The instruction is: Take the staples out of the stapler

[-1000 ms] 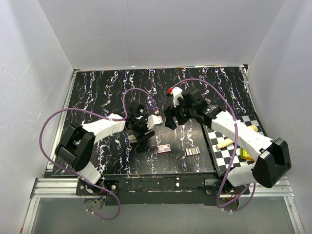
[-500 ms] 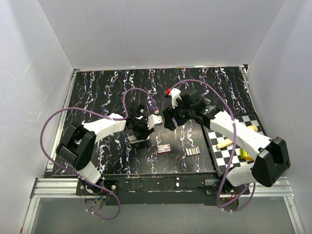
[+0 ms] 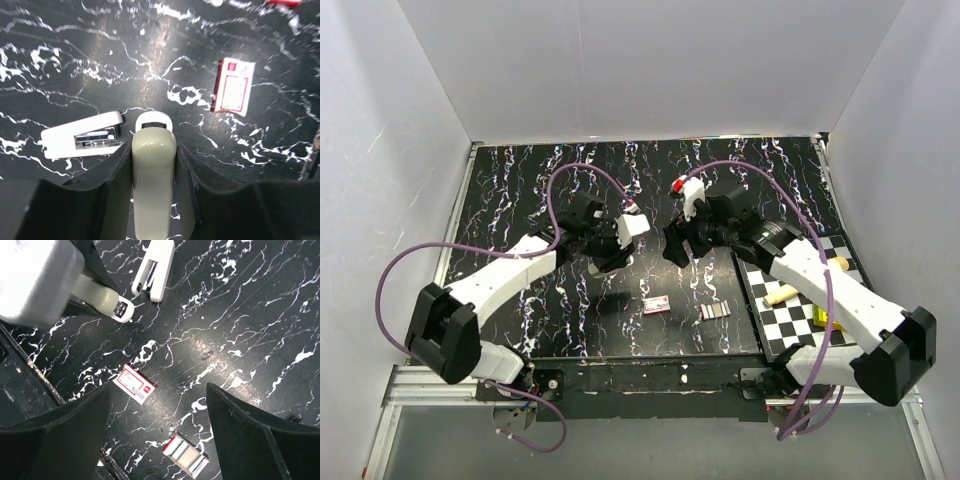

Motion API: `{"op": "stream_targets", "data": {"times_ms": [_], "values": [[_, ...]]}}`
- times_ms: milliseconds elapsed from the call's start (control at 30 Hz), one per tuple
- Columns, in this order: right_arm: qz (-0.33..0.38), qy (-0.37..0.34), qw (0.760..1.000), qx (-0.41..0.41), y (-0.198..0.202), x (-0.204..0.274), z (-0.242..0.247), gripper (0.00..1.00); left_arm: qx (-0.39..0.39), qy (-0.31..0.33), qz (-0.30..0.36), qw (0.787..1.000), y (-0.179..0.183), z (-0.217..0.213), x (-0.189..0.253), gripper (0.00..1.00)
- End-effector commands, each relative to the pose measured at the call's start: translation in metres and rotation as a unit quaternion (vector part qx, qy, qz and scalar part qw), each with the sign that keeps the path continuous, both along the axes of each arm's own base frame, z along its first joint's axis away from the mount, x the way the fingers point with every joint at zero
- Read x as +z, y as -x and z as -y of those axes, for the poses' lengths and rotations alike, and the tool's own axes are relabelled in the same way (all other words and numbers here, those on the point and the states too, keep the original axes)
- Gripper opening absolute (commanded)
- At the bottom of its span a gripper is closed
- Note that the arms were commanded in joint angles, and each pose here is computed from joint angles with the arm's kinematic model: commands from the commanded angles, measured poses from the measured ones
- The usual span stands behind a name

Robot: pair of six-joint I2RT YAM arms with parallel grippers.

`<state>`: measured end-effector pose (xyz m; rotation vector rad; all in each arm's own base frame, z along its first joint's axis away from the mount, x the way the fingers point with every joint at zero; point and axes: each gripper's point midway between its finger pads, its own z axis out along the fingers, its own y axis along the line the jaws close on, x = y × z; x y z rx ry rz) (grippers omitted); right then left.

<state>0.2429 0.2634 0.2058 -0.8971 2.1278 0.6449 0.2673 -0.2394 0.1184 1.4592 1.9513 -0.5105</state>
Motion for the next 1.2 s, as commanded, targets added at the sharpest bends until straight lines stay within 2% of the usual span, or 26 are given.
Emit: {"op": "stream_targets", "data": {"times_ms": [0,400,733,1167], "values": [[0.030,-0.003,0.999,0.041,0.017,0.019,0.005,0.83,-0.035,0.093,0.015,0.995,0.016,0.020,0.060,0.00],[0.104,-0.004,0.973,0.207,0.071,0.062,-0.012,0.77,-0.147,0.244,0.015,0.958,0.081,0.037,0.138,0.00],[0.126,-0.052,0.942,0.307,0.107,0.113,-0.029,0.72,-0.195,0.306,0.011,0.932,0.116,0.037,0.168,0.00],[0.107,-0.045,0.922,0.369,0.125,0.115,-0.056,0.63,-0.191,0.330,-0.014,0.924,0.120,0.042,0.168,0.00]]}}
